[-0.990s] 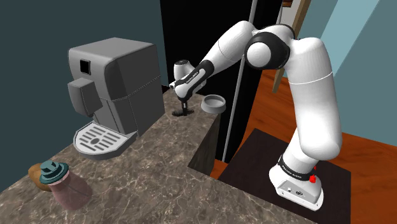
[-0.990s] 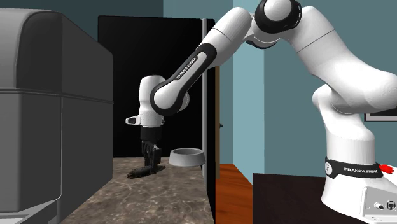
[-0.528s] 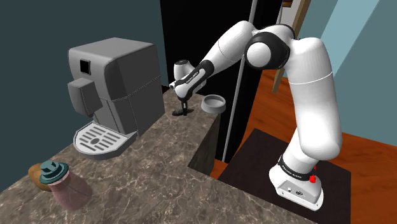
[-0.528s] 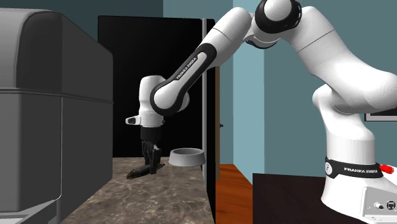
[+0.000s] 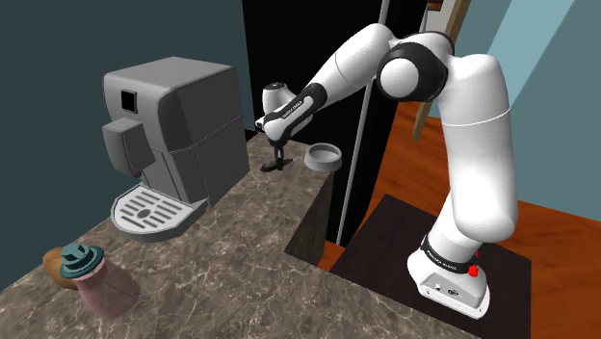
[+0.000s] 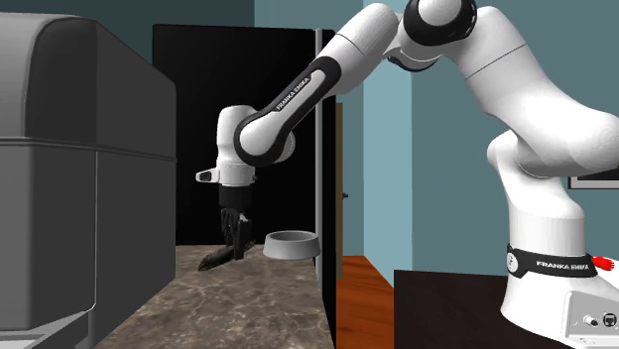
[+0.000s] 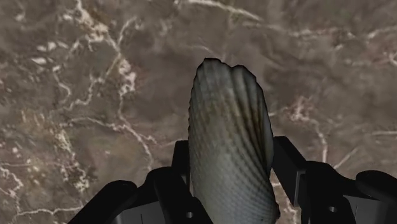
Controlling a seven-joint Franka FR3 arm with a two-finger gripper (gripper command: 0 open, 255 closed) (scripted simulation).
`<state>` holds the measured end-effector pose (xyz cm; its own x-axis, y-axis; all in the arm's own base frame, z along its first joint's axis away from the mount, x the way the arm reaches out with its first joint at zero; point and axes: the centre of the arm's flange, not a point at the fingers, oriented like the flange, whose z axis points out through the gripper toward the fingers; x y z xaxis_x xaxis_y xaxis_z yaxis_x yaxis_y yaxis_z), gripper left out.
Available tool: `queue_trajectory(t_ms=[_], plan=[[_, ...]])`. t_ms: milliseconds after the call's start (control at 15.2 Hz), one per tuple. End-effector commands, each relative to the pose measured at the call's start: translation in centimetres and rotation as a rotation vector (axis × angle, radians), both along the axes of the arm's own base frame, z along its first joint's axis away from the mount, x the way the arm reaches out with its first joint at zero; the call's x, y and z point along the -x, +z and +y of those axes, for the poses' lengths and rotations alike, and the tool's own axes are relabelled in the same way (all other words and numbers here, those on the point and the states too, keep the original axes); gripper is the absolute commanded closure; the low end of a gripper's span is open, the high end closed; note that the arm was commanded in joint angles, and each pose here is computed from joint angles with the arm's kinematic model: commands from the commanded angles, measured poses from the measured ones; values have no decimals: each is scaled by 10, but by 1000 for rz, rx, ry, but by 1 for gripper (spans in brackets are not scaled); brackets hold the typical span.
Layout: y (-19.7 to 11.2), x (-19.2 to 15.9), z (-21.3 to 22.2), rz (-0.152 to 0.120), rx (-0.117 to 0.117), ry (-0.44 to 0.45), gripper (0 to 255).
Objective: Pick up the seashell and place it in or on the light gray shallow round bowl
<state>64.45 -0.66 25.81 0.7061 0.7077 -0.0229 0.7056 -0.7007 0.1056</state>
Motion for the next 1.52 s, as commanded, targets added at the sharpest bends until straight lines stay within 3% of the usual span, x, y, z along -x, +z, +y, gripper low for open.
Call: queue_trajectory(t_ms=[0,1056,1452], plan=[[10,0,0,0,0,0,255],[93,0,0,0,0,0,255],[93,35,-71,0,0,0,255]])
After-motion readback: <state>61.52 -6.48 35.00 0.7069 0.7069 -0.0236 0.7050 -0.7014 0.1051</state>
